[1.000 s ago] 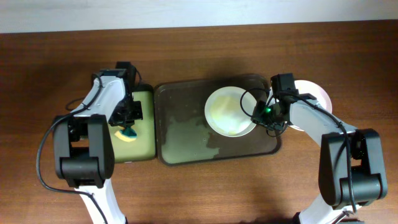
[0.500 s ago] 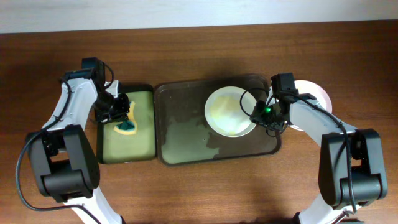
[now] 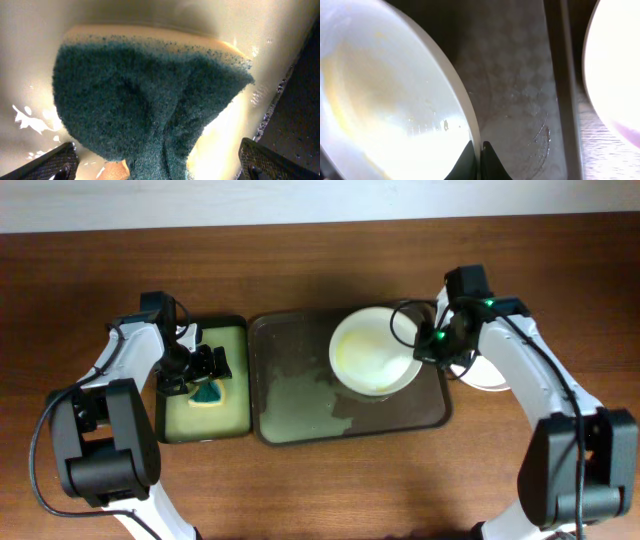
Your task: Clean dirty plates on tray and stack at the side
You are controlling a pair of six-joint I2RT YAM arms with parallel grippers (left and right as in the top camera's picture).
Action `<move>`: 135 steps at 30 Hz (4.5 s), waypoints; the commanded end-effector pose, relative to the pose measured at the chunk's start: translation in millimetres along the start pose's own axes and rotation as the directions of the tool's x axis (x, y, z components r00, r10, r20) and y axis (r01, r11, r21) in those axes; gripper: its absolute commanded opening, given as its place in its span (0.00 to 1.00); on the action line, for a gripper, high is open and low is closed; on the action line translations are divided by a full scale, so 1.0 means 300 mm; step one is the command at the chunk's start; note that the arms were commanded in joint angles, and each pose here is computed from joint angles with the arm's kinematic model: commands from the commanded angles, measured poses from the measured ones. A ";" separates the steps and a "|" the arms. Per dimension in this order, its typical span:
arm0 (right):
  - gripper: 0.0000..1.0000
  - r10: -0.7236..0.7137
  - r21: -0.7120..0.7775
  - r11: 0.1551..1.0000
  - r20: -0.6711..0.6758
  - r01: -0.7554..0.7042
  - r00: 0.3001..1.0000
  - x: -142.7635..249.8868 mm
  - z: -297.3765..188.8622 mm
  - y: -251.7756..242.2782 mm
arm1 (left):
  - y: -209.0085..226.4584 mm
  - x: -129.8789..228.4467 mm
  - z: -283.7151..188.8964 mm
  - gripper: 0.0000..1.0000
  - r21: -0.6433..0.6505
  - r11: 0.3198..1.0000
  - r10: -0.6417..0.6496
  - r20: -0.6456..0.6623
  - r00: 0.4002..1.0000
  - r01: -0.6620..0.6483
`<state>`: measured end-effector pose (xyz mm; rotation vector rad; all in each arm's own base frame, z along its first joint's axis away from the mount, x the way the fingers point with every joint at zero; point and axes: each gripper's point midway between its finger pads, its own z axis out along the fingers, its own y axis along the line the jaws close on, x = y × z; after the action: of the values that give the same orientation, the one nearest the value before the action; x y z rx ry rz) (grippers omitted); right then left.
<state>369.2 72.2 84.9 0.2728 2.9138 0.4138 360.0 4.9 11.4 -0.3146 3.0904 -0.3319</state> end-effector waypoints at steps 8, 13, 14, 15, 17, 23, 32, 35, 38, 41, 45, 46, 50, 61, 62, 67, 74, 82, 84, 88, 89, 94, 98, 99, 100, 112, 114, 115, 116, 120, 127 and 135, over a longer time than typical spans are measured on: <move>0.04 -0.386 0.402 0.865 0.153 0.299 0.910 0.076 -0.284 0.189 | -0.005 0.006 -0.014 1.00 0.009 1.000 0.009 0.007 1.000 -0.009; 0.04 -0.755 0.723 0.591 0.338 0.359 0.562 0.192 -0.424 0.533 | -0.005 0.006 -0.014 0.99 0.009 1.000 0.009 0.007 1.000 -0.009; 0.04 -0.791 0.774 0.552 0.367 0.312 0.489 0.209 -0.470 0.577 | -0.005 0.006 -0.014 0.99 0.009 1.000 0.009 0.007 1.000 -0.009; 0.04 -0.834 0.835 0.489 0.361 0.254 0.418 0.217 -0.517 0.603 | -0.005 0.006 -0.014 0.99 0.009 1.000 0.009 0.007 1.000 -0.009; 0.04 -0.906 0.937 0.336 0.295 0.093 0.303 0.225 -0.610 0.639 | -0.005 0.006 -0.014 0.99 0.009 1.000 0.009 0.007 1.000 -0.009; 0.04 -0.945 0.977 0.215 0.205 0.011 0.255 0.237 -0.655 0.696 | -0.005 0.006 -0.014 0.99 0.009 1.000 0.009 0.007 1.000 -0.009; 0.04 -0.897 0.908 0.382 0.321 0.170 0.304 0.213 -0.536 0.706 | -0.005 0.006 -0.014 1.00 0.009 1.000 0.009 0.007 1.000 -0.009; 0.04 -0.878 0.877 0.416 0.318 0.242 0.359 0.192 -0.477 0.673 | -0.005 0.006 -0.014 1.00 0.009 1.000 0.009 0.007 1.000 -0.009; 0.09 -0.773 0.698 0.583 0.320 0.415 0.548 0.124 -0.311 0.593 | -0.005 0.006 -0.014 0.99 0.009 1.000 0.009 0.007 1.000 -0.009; 0.04 -0.495 0.295 0.857 0.240 0.423 0.835 0.055 -0.163 0.434 | -0.005 0.006 -0.014 0.99 0.009 1.000 0.009 0.007 1.000 -0.009; 0.04 -0.072 -0.015 0.997 0.153 0.076 0.986 -0.087 -0.216 0.080 | -0.005 0.006 -0.014 0.99 0.009 1.000 0.009 0.007 1.000 -0.009; 0.15 0.053 -0.052 0.998 0.135 -0.046 0.989 -0.102 -0.249 -0.046 | -0.005 0.006 -0.014 0.99 0.009 1.000 0.009 0.007 1.000 -0.009; 0.56 0.126 -0.015 0.992 0.009 -0.126 0.992 0.011 -0.209 -0.211 | -0.005 0.006 -0.014 0.99 0.009 1.000 0.009 0.007 1.000 -0.009; 0.48 -0.262 -0.077 0.962 0.004 0.262 0.965 0.165 0.231 0.092 | -0.005 0.006 -0.014 0.99 0.009 1.000 0.009 0.007 1.000 -0.009; 0.48 -0.258 -0.050 0.965 -0.011 0.257 0.966 0.173 0.242 0.070 | -0.005 0.006 -0.014 0.99 0.009 1.000 0.009 0.007 1.000 -0.009; 0.29 -0.233 -0.041 0.972 -0.040 0.231 0.972 0.197 0.265 0.052 | -0.005 0.006 -0.014 0.99 0.009 1.000 0.009 0.007 1.000 -0.009; 0.04 -0.189 -0.046 0.981 -0.008 0.189 0.982 0.184 0.273 0.052 | -0.005 0.006 -0.014 0.99 0.009 1.000 0.009 0.007 1.000 -0.009; 0.04 -0.298 0.182 0.954 0.501 0.238 0.812 -0.042 -0.649 0.203 | -0.006 0.005 -0.014 0.99 0.009 1.000 0.009 0.008 1.000 -0.009; 0.04 -0.370 0.314 0.921 0.522 0.231 0.769 0.004 -0.693 0.219 | -0.006 0.003 -0.014 0.99 0.009 1.000 0.010 0.010 1.000 -0.010; 0.04 -0.633 0.768 0.618 0.358 0.169 0.686 0.073 -0.560 0.301 | -0.006 0.003 -0.014 1.00 0.009 1.000 0.010 0.010 1.000 -0.010; 0.04 -0.761 0.875 0.435 0.230 0.214 0.607 0.118 -0.439 0.403 | -0.006 0.003 -0.014 0.99 0.009 1.000 0.010 0.010 1.000 -0.010; 0.04 -0.949 0.994 -0.070 -0.091 0.082 0.300 0.205 -0.241 0.612 | -0.006 0.003 -0.014 1.00 0.009 1.000 0.010 0.010 1.000 -0.010; 0.04 -0.853 0.971 0.153 0.036 0.182 0.521 0.130 -0.234 0.451 | -0.006 0.003 -0.014 1.00 0.009 1.000 0.010 0.011 1.000 -0.010; 0.04 -0.776 0.943 0.261 0.077 0.207 0.626 0.095 -0.241 0.369 | -0.006 0.003 -0.014 0.99 0.009 1.000 0.010 0.011 1.000 -0.010; 0.04 -0.666 0.894 0.398 0.127 0.207 0.735 0.060 -0.246 0.281 | -0.006 0.003 -0.014 0.99 0.009 1.000 0.010 0.011 1.000 -0.010; 0.04 0.532 0.107 0.814 0.257 -0.571 0.807 -0.091 -0.384 -0.818 | -0.006 0.003 -0.014 0.99 0.010 1.000 0.009 0.011 1.000 -0.009; 0.04 0.550 0.108 0.804 0.237 -0.585 0.801 -0.086 -0.350 -0.846 | -0.006 0.003 -0.014 0.99 0.010 1.000 0.009 0.011 1.000 -0.009; 0.04 0.541 0.112 0.812 0.222 -0.572 0.811 -0.092 -0.329 -0.832 | -0.006 0.003 -0.014 0.99 0.010 1.000 0.009 0.011 1.000 -0.009; 0.04 0.527 0.117 0.823 0.205 -0.555 0.825 -0.100 -0.303 -0.811 | -0.006 0.003 -0.014 0.99 0.009 1.000 0.009 0.011 1.000 -0.009; 0.04 0.454 0.184 0.861 0.142 -0.474 0.880 -0.112 -0.213 -0.736 | -0.006 0.003 -0.014 0.99 0.009 1.000 0.009 0.011 1.000 -0.009; 0.93 0.438 0.069 0.895 0.061 -0.442 0.897 -0.107 -0.178 -0.614 | -0.006 0.003 -0.014 0.99 0.009 1.000 0.010 0.011 1.000 -0.010; 1.00 -0.085 0.085 0.992 -0.093 0.093 0.992 -0.042 -0.027 -0.120 | -0.011 -0.008 -0.020 0.99 0.010 0.999 0.032 0.022 0.999 -0.032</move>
<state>379.2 15.2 90.1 0.2719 2.9846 0.3893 359.5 4.4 11.1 -0.3125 3.0896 -0.3317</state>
